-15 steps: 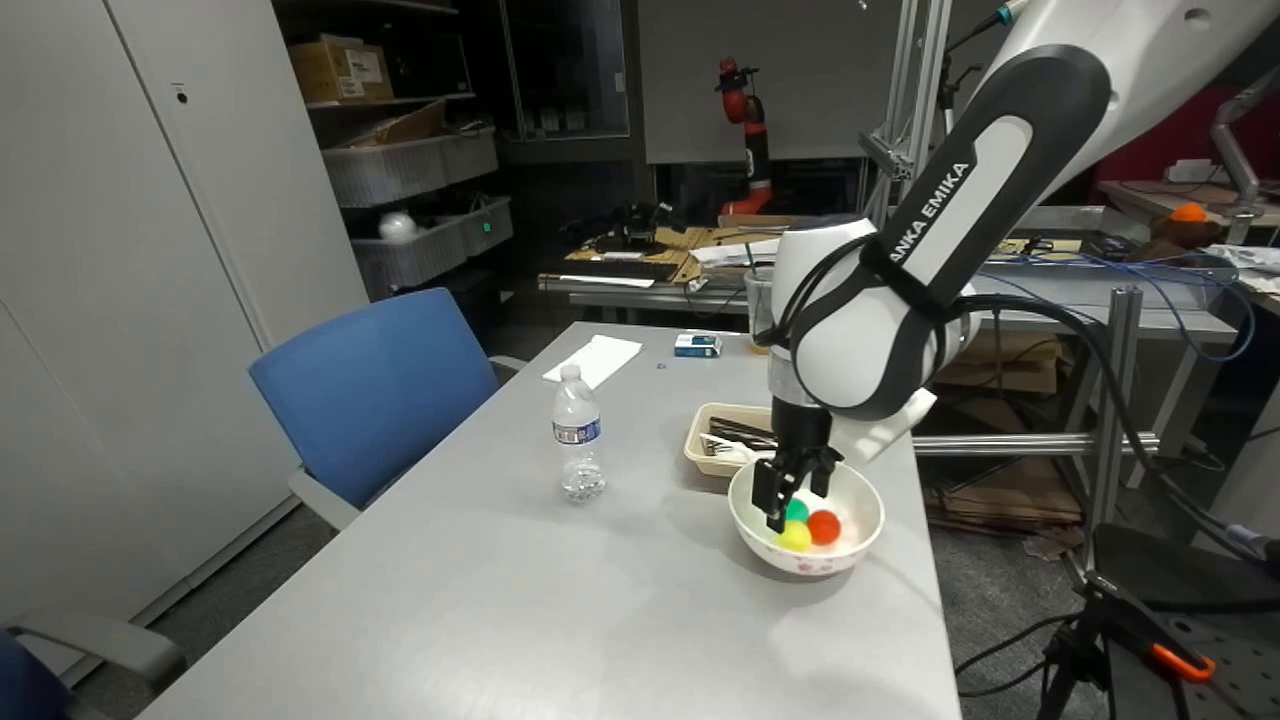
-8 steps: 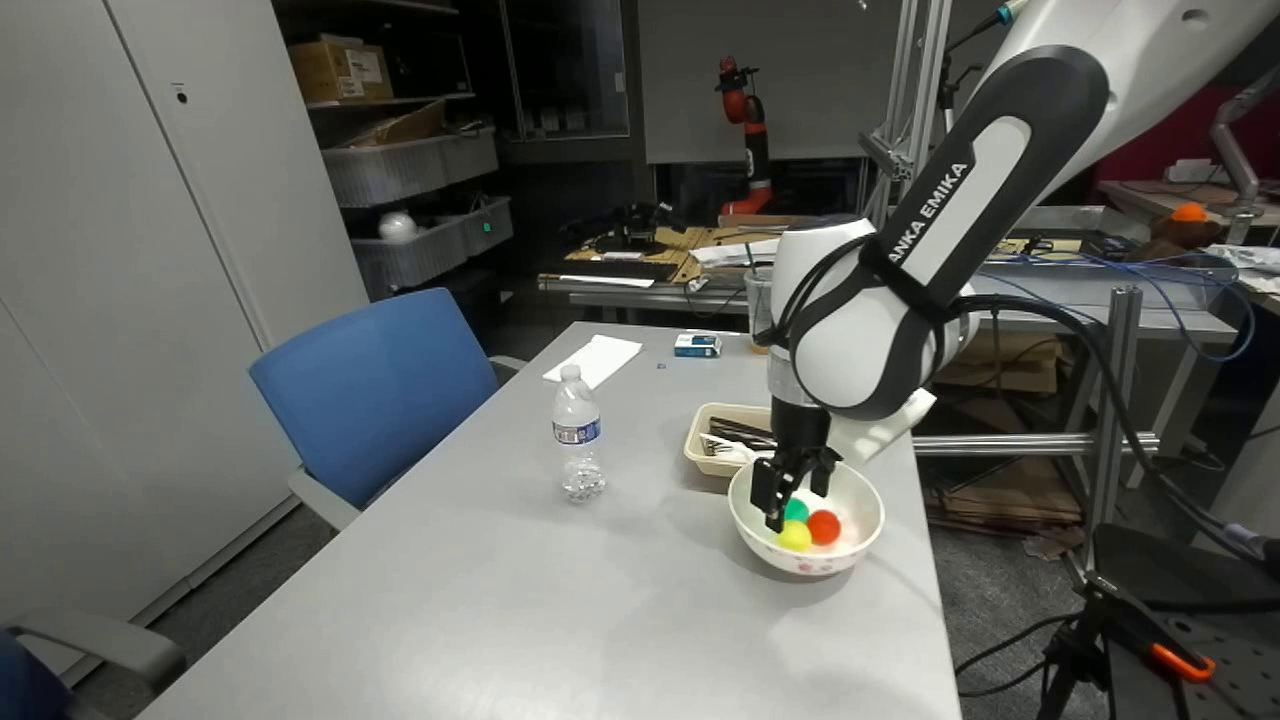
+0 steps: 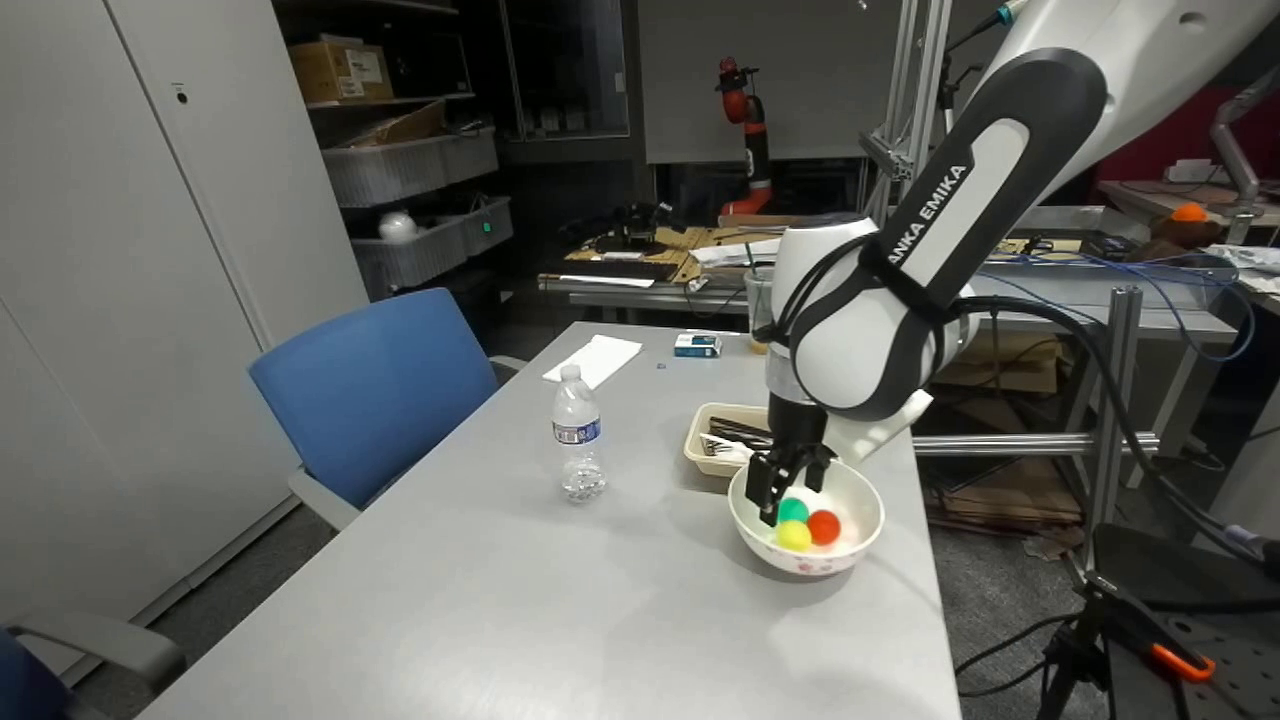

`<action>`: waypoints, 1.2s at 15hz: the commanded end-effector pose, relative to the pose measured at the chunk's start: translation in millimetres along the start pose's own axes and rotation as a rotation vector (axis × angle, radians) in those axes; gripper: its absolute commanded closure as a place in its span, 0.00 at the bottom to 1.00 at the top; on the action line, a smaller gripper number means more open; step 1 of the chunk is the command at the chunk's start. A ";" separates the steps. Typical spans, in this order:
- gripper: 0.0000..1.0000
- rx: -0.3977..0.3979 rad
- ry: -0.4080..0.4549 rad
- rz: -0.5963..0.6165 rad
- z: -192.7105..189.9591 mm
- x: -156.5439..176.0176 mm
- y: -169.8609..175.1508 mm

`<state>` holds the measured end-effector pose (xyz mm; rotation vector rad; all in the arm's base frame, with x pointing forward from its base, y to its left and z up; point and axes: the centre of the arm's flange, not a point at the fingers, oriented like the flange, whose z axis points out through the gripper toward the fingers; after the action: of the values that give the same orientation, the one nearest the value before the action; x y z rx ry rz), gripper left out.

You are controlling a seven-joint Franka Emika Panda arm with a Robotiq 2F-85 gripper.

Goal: Transfer the balls from the bowl to the plate

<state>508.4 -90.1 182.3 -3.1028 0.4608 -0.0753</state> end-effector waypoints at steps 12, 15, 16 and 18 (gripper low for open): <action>0.00 0.002 -0.014 -0.010 24.4 2.3 0.8; 0.26 0.003 -0.034 -0.010 34.2 2.3 1.6; 0.28 0.003 -0.040 -0.010 36.9 2.5 2.0; 0.38 0.003 -0.046 -0.009 40.8 3.4 2.4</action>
<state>504.1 -88.9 150.7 -3.1075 0.4570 0.0102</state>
